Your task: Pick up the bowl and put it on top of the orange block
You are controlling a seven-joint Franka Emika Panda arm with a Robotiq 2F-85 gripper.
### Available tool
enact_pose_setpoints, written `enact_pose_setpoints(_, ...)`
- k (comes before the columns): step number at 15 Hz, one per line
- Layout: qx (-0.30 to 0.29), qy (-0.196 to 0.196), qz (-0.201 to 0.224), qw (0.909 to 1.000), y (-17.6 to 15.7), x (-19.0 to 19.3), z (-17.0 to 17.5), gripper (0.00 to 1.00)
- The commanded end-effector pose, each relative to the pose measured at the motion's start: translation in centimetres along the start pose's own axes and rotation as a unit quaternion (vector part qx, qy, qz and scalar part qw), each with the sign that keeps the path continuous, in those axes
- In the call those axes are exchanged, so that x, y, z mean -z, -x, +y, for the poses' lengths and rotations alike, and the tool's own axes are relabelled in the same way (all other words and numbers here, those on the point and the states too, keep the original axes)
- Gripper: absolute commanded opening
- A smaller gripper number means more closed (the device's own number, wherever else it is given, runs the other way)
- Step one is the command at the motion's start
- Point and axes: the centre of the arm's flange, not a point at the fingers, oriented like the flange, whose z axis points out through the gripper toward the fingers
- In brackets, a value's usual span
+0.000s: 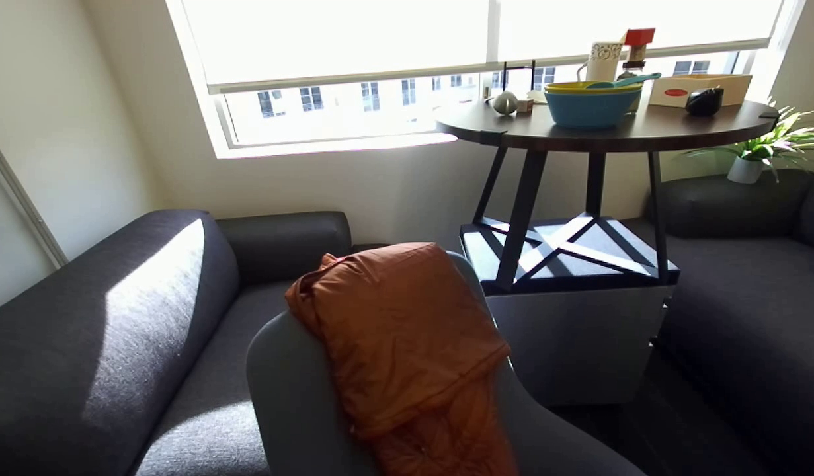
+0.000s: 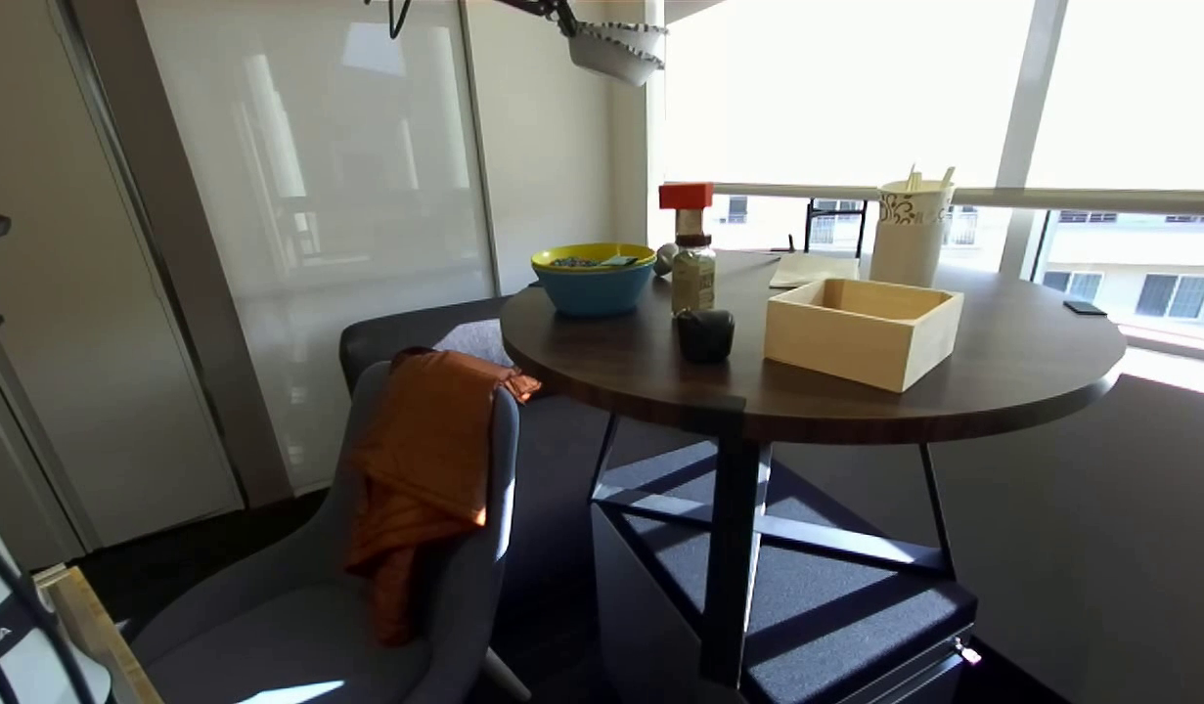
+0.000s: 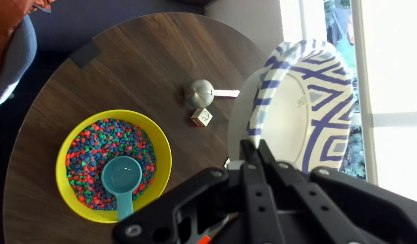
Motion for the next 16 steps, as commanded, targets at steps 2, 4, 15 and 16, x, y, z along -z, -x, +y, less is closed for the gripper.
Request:
enact_pose_setpoints(2,-0.001,-0.017,0.009,0.9998,-0.5,-0.1,0.1,0.01)
enact_pose_setpoints(4,0.005,-0.061,0.037,0.9975,-2.1,-0.1,-0.2,0.01)
enact_pose_setpoints(15,0.124,0.012,0.099,0.9874,-7.9,-0.1,0.7,0.03)
enact_pose_setpoints(16,0.125,0.012,0.095,0.9876,-8.0,0.4,0.7,0.03)
